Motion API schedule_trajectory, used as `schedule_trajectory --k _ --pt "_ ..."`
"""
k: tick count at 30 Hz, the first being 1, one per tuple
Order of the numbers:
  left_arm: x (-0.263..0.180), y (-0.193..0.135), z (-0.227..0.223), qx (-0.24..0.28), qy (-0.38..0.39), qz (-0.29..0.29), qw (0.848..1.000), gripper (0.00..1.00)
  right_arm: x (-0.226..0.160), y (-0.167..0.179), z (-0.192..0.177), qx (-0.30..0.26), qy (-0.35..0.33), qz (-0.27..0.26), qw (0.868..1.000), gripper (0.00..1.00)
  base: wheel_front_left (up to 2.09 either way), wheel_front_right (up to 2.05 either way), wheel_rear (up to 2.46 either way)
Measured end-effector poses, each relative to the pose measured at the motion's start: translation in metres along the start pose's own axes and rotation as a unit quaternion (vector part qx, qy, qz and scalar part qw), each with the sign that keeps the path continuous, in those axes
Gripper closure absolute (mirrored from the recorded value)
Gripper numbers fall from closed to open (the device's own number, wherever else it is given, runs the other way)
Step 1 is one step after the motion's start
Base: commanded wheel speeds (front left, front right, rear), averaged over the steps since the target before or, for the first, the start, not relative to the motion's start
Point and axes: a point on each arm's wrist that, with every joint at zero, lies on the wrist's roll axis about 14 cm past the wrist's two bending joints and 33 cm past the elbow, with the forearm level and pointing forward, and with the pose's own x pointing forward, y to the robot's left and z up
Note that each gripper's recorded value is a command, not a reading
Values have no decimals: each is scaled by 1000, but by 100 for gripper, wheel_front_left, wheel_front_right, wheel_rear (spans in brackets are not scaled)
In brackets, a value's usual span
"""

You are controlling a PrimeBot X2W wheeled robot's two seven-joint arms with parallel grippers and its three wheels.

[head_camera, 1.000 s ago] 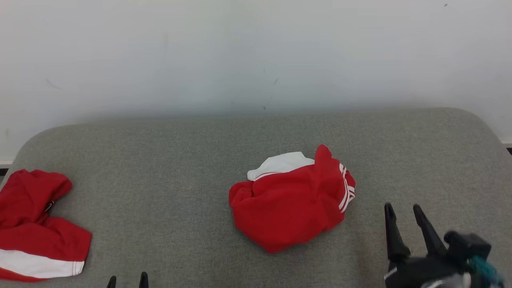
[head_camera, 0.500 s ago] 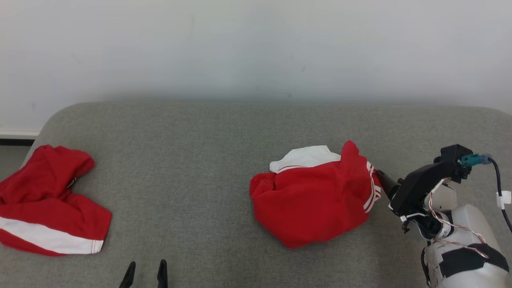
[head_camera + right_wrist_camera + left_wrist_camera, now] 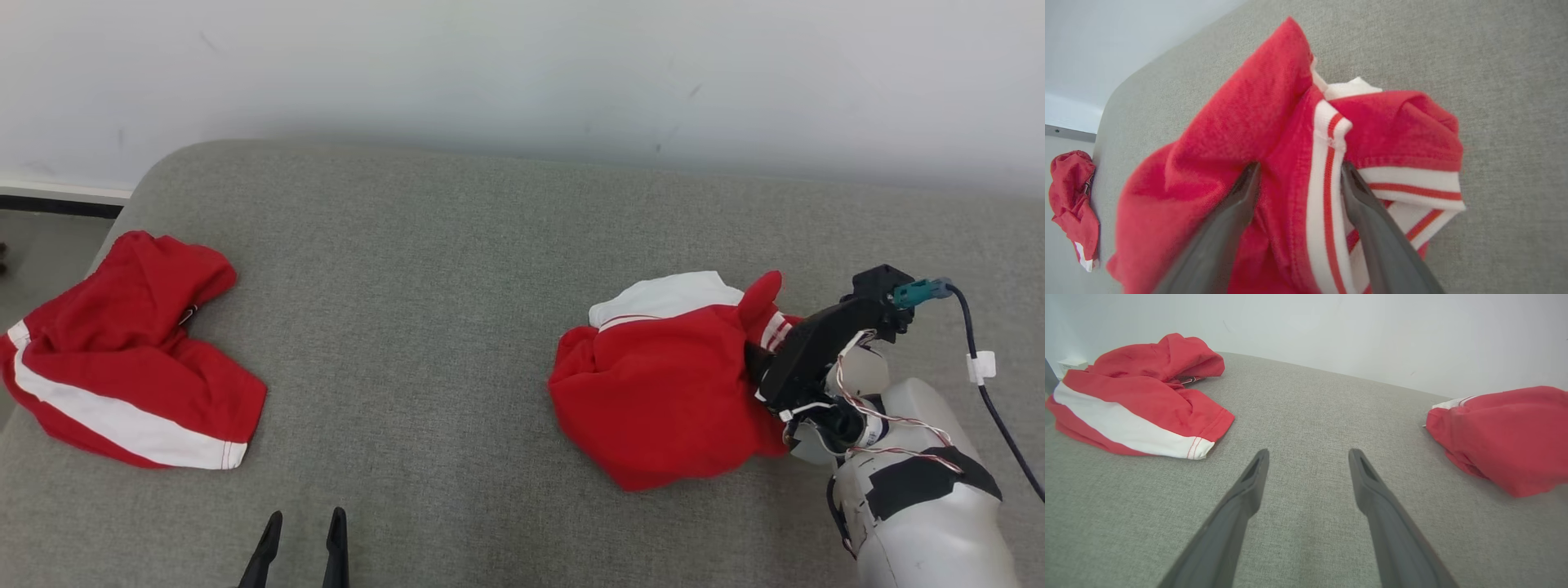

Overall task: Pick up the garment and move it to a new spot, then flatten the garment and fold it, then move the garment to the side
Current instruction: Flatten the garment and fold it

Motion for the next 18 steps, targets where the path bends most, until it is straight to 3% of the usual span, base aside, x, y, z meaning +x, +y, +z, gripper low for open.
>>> schedule_trajectory --k 1,6,10,14,18 --pt "0 0 1 0 -1 0 1000 0 1 4 0 -8 -3 3 1000 100 0 0 0" --pt "-2 0 5 -1 -9 -1 1000 0 -7 21 16 -68 -43 10 997 100 0 0 0" --pt "-6 0 8 -3 -15 -1 1000 0 -24 68 41 -111 -90 65 988 100 0 0 0" --pt "-8 -3 8 -5 -17 -6 1000 0 -54 132 72 -145 -158 151 965 100 0 0 0" --pt "-6 -6 11 -4 -22 -12 1000 0 -94 195 103 -163 -230 240 929 100 0 0 0"
